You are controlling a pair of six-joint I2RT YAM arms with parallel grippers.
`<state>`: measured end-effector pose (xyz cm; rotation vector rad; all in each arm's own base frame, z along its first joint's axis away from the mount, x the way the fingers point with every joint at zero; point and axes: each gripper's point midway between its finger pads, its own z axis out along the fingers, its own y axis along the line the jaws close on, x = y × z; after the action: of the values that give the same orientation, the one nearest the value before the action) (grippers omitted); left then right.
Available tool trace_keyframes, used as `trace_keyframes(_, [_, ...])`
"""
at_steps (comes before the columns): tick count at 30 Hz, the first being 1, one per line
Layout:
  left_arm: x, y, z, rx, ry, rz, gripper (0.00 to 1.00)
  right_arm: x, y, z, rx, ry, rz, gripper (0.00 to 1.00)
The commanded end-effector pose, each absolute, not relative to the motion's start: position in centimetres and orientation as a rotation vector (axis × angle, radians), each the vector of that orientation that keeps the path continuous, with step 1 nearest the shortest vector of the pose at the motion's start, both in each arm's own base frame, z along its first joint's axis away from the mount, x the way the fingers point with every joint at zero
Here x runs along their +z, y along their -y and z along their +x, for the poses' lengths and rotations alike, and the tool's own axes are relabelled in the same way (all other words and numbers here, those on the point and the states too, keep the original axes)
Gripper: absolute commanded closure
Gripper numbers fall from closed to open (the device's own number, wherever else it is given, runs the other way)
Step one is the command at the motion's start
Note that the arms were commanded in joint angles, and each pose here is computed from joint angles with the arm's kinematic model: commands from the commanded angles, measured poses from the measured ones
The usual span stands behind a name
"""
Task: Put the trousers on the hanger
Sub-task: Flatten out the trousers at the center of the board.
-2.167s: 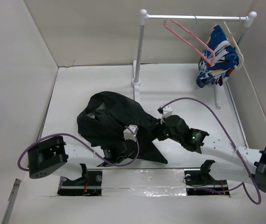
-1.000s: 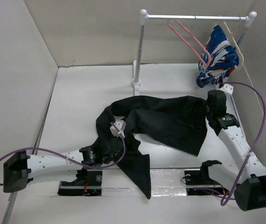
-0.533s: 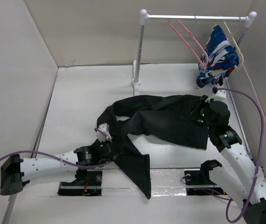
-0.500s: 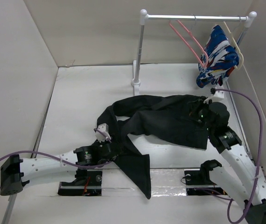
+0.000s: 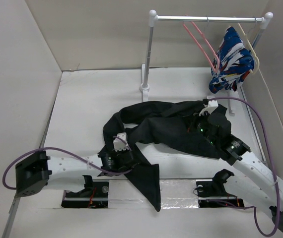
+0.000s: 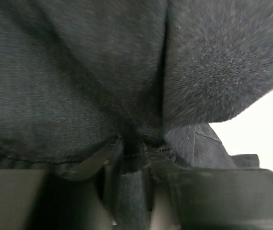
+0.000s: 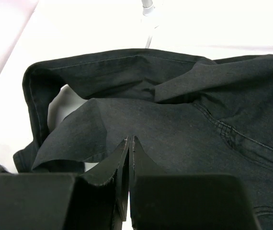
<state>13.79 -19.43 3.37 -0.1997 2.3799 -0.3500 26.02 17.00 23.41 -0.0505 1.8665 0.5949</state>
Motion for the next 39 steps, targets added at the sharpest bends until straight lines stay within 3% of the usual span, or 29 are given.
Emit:
trace_keyframes(1, [3.6, 20.8, 13.8, -0.31, -2.412, -0.161, 0.85, 25.6, -17.3, 26.2, 0.605, -1.789, -0.065, 0.93])
trace_keyframes(3, [3.0, 21.4, 13.5, -0.292, -2.439, -0.122, 0.83, 25.6, -17.3, 26.0, 0.605, -1.784, -0.068, 0.91])
trace_keyframes(5, [3.5, 22.7, 13.5, -0.337, -2.44, -0.077, 0.72, 25.3, -17.1, 26.2, 0.59, -1.783, -0.062, 0.89])
trace_keyframes(7, [3.9, 23.4, 13.7, -0.377, -2.428, -0.078, 0.67, 24.8, -17.7, 25.9, 0.603, -1.8, -0.092, 0.88])
trace_keyframes(13, [5.6, 24.2, 13.4, -0.495, -2.406, -0.074, 0.66, 22.8, -18.4, 25.9, 0.602, -1.845, -0.12, 0.82])
trace_keyframes(18, [4.6, 25.1, 12.7, -0.528, -2.44, 0.002, 0.54, 22.8, -18.5, 25.9, 0.609, -1.836, -0.123, 0.81])
trace_keyframes(25, [0.8, 24.2, 12.4, -0.271, -2.555, 0.043, 0.72, 23.3, -18.0, 25.6, 0.605, -1.823, -0.116, 0.8])
trace_keyframes(27, [0.9, 24.5, 12.2, -0.271, -2.543, 0.046, 0.8, 23.4, -17.9, 25.5, 0.603, -1.82, -0.108, 0.8])
trace_keyframes(30, [1.7, 24.1, 12.8, -0.257, -2.511, -0.003, 1.0, 23.0, -17.9, 25.2, 0.612, -1.829, -0.115, 0.79])
trace_keyframes(34, [5.0, 22.5, 14.0, -0.188, -2.434, -0.031, 1.0, 22.5, -17.8, 25.2, 0.602, -1.843, -0.112, 0.79])
trace_keyframes(39, [16.0, 20.2, 16.9, -0.221, -2.194, -0.159, 1.0, 22.4, -17.8, 25.1, 0.614, -1.839, -0.11, 0.79])
